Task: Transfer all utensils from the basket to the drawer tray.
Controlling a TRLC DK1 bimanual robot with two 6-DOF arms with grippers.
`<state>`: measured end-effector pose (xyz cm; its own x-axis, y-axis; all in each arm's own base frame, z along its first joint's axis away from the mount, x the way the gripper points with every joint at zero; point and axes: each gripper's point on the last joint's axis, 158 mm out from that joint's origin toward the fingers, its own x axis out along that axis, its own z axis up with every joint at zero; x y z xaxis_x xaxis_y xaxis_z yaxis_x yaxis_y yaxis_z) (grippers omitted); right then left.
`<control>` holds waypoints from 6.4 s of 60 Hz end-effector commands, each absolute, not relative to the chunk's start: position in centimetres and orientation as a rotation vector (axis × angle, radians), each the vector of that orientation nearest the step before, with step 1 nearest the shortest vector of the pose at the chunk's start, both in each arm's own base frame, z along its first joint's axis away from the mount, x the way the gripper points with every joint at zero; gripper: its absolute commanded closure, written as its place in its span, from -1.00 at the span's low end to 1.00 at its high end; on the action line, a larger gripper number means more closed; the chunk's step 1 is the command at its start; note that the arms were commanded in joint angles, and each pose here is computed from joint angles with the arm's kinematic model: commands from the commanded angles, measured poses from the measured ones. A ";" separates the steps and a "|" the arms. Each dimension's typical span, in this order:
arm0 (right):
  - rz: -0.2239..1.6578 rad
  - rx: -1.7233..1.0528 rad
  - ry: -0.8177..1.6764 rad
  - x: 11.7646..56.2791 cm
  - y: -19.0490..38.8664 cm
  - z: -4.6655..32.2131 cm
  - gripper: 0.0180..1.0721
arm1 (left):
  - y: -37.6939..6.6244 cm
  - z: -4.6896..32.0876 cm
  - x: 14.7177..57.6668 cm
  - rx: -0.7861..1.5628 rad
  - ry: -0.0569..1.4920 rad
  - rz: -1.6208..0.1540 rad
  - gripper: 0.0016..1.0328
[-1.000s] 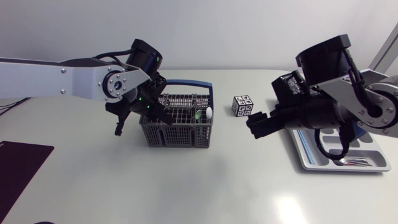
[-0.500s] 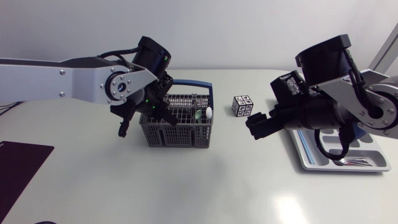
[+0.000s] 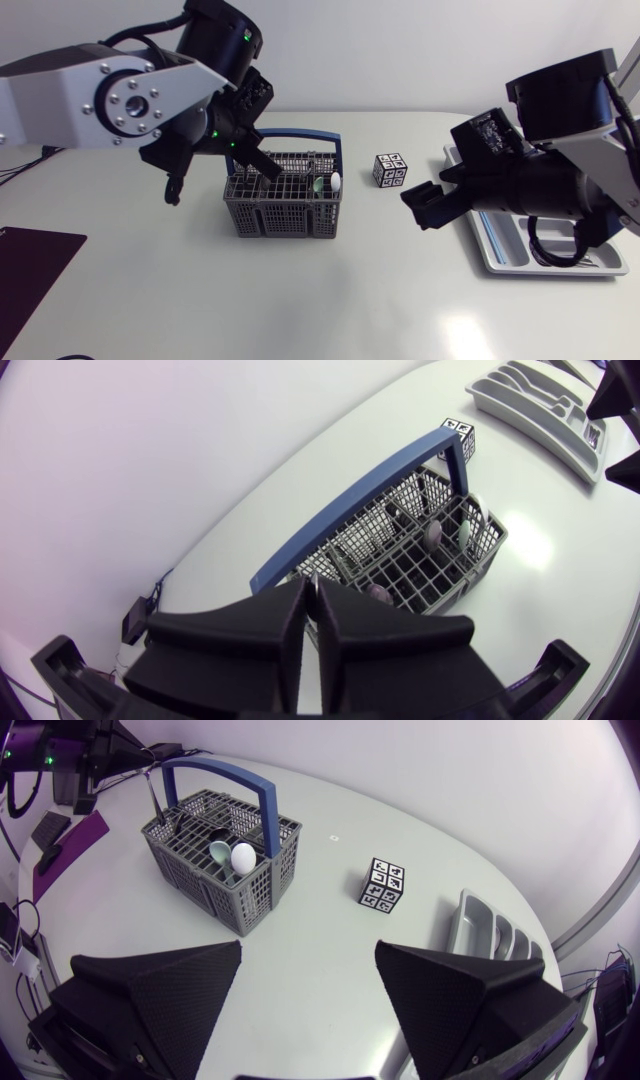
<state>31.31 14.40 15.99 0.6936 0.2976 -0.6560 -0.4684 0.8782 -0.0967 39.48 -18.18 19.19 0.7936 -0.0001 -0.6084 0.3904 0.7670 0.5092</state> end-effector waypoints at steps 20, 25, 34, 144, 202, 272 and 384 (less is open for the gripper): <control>0.469 -0.322 0.620 29.3 14.7 17.6 -0.84 | -19.3 27.9 35.6 0.537 0.427 -0.277 0.93; 0.490 -0.324 0.615 28.9 15.3 18.1 -0.84 | -20.3 28.0 34.5 0.456 0.441 -0.357 0.93; 0.550 -0.329 0.605 27.9 17.1 18.3 -0.84 | -22.5 26.3 32.8 0.299 0.541 -0.538 0.93; 0.965 -0.309 0.646 25.8 29.6 17.3 0.88 | -30.2 20.0 27.2 -0.176 0.961 -0.954 0.84; 1.016 -0.471 0.719 24.1 19.6 13.4 0.88 | -23.9 25.7 33.5 -0.252 0.691 -0.806 -0.19; 0.993 -0.786 0.948 26.5 -10.2 4.2 0.88 | -21.1 13.2 35.2 0.187 0.809 -0.463 -0.19; 0.794 -0.900 0.780 27.4 2.9 9.9 0.17 | -20.3 9.8 40.1 0.332 0.797 -0.144 -0.29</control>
